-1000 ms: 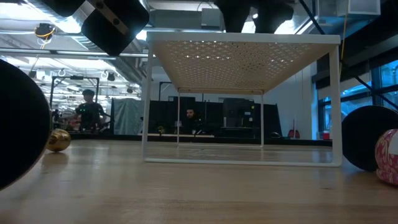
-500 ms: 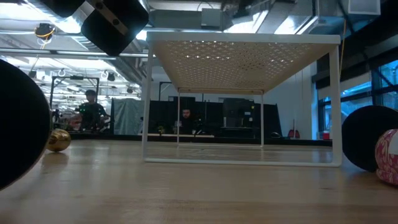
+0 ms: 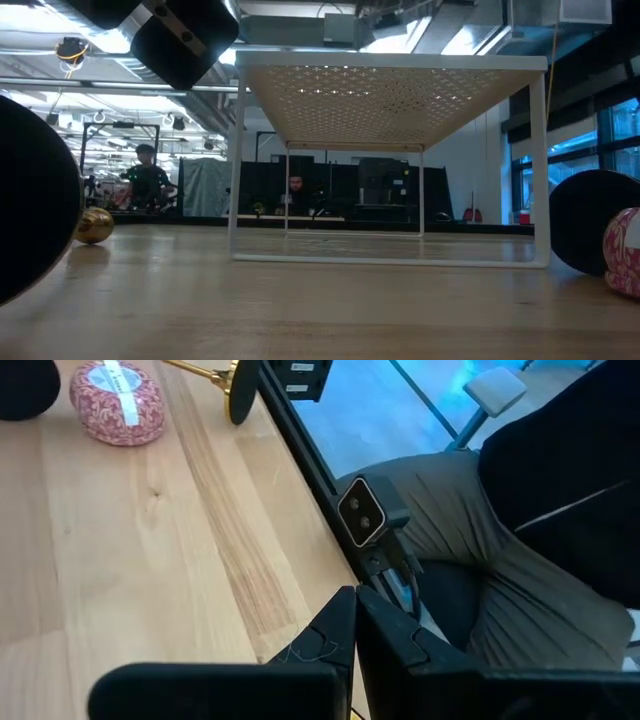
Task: Pick & Place candle stick holders
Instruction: Put the black scented candle on the shelf
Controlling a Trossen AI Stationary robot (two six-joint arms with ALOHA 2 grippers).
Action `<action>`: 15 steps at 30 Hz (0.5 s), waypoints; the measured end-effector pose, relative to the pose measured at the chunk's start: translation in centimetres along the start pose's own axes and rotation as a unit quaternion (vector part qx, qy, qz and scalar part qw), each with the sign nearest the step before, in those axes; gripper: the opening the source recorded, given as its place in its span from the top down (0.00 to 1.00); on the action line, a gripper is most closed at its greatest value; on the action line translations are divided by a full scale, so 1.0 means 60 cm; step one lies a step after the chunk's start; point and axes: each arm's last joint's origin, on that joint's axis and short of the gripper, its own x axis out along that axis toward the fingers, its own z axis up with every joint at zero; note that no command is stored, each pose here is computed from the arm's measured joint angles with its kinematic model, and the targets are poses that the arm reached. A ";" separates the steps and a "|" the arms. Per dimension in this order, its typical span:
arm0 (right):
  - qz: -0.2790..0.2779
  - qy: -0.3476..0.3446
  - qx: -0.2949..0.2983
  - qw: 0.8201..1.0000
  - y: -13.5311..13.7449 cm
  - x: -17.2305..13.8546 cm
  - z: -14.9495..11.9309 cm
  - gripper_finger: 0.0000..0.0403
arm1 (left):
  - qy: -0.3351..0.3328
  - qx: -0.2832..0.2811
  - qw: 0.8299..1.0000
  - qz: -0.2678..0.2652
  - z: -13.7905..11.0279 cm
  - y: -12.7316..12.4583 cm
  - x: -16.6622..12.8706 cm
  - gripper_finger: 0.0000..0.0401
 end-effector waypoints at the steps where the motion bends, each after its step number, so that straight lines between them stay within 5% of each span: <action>1: -0.029 -0.005 0.007 1.000 -0.002 -0.003 -0.009 0.15 | 0.000 -0.002 1.000 0.000 0.000 0.000 0.000 0.99; 5: -0.140 -0.034 0.024 0.989 -0.014 -0.019 -0.044 0.26 | -0.001 -0.005 1.000 0.003 -0.002 -0.006 0.001 0.99; 15: -0.174 -0.103 -0.045 0.978 -0.007 -0.029 -0.056 0.85 | -0.009 -0.002 1.000 0.016 -0.003 -0.012 0.001 0.99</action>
